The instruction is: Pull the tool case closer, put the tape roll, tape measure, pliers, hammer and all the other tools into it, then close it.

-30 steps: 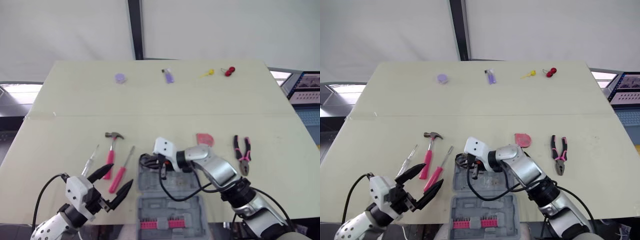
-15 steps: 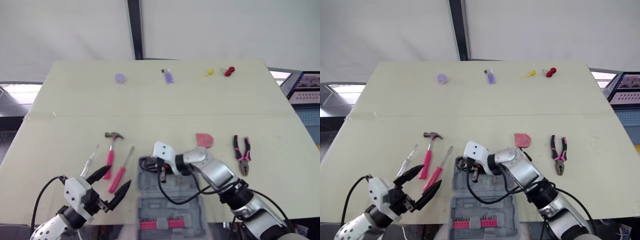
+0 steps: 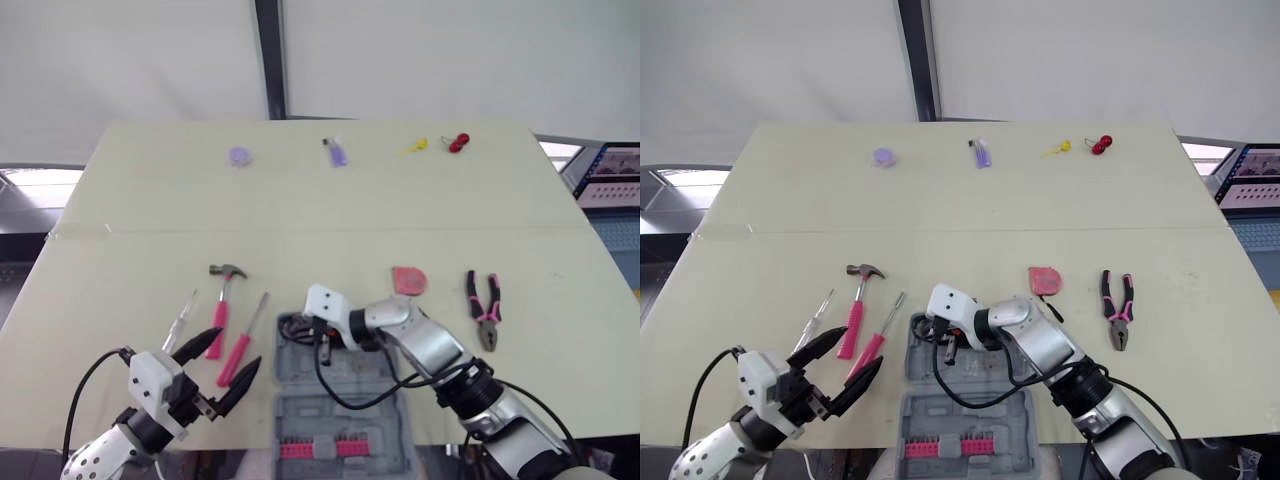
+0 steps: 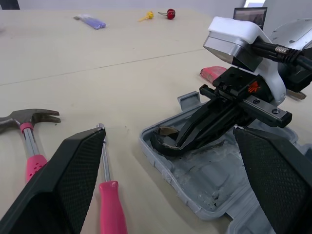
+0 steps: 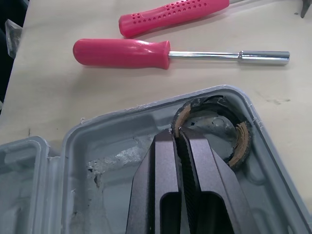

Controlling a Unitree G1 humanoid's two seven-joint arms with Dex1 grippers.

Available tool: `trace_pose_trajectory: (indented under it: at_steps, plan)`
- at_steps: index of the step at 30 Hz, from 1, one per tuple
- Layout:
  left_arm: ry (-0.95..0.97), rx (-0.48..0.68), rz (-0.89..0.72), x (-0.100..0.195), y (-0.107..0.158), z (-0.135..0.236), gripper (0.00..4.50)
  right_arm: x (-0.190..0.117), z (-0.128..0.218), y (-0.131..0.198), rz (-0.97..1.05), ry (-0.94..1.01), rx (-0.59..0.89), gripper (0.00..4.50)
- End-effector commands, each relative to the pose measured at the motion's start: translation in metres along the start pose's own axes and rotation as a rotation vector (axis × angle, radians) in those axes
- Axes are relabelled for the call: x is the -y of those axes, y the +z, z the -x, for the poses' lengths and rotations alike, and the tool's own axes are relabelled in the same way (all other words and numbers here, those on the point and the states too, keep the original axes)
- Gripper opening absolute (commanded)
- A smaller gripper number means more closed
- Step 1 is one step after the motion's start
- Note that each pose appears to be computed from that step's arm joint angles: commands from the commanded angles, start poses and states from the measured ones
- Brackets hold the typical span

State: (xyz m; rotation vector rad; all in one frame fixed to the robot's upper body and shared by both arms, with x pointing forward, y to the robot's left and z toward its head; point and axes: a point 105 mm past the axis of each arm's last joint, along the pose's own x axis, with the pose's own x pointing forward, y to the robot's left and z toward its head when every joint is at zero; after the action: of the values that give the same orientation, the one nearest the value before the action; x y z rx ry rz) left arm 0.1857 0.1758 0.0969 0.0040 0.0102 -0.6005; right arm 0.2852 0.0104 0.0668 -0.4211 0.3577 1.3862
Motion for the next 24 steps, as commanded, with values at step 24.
trace_pose_trajectory:
  at_steps: [24]
  plan:
    - [-0.001, 0.007, -0.033, 0.0028, 0.008, -0.0063, 4.5, 0.0027, -0.0014, 0.0116, 0.013, -0.01, 0.043, 0.05]
